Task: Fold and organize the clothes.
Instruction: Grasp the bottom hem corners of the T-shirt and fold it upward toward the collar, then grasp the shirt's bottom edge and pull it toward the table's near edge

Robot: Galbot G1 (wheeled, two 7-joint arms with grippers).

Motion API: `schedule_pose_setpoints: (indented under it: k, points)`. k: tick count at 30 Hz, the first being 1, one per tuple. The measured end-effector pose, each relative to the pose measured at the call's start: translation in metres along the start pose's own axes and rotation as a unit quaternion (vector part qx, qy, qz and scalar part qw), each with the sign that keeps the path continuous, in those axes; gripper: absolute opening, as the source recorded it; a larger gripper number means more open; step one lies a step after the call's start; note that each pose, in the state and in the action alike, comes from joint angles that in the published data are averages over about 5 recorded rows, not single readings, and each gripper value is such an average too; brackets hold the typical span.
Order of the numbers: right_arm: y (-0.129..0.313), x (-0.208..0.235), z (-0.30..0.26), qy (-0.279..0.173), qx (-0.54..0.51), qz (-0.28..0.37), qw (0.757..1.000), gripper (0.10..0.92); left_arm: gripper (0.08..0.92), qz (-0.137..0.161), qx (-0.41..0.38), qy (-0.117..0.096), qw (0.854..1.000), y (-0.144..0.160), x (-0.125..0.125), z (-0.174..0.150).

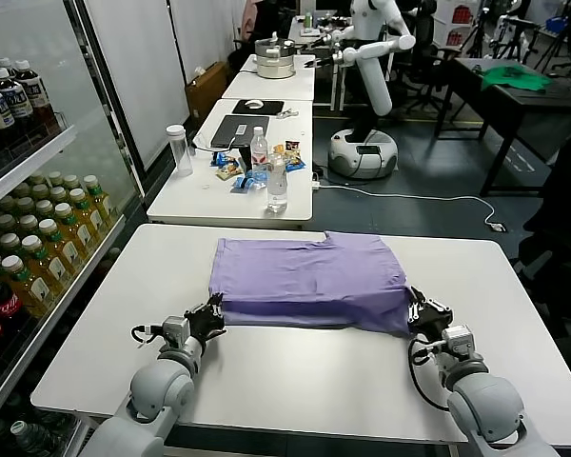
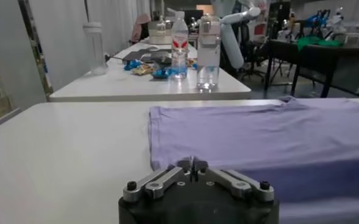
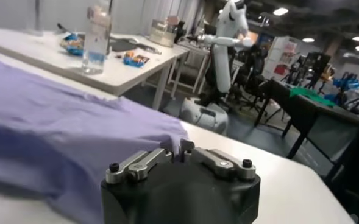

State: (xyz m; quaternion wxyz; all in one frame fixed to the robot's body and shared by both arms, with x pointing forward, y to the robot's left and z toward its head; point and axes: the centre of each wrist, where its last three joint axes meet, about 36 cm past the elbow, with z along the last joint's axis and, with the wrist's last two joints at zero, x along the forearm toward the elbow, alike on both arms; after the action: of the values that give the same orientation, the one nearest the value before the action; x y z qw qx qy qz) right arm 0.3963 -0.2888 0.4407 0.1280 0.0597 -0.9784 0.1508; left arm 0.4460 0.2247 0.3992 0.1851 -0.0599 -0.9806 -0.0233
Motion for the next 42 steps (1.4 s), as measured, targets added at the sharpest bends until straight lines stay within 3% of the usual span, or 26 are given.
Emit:
schedule_pose_setpoints:
  k: [7,12,15,20,24,42]
  points:
    - [-0.002,0.017,0.001,0.003,-0.013,0.016,1.0,0.617,0.5,-0.012,0.005,-0.007,1.0,-0.004,0.012,0.002]
    - [-0.005,0.025,0.007,0.026,-0.024,0.027,0.999,0.761,0.639,-0.015,0.013,-0.001,1.0,-0.012,0.022,0.009]
    - [-0.006,0.024,0.012,0.044,-0.033,0.03,0.998,0.811,0.725,-0.016,0.018,0.006,1.0,-0.016,0.023,0.012]
    - [-0.005,0.017,0.02,0.073,-0.05,0.026,0.996,0.818,0.815,-0.02,0.026,0.017,0.999,-0.021,0.018,0.017]
    - [-0.005,0.011,0.025,0.088,-0.061,0.019,0.994,0.762,0.772,-0.023,0.028,0.022,0.999,-0.021,0.014,0.019]
    - [-0.004,0.0,0.038,0.12,-0.096,-0.004,0.988,0.261,0.259,-0.018,0.046,0.022,0.999,-0.022,0.011,0.031]
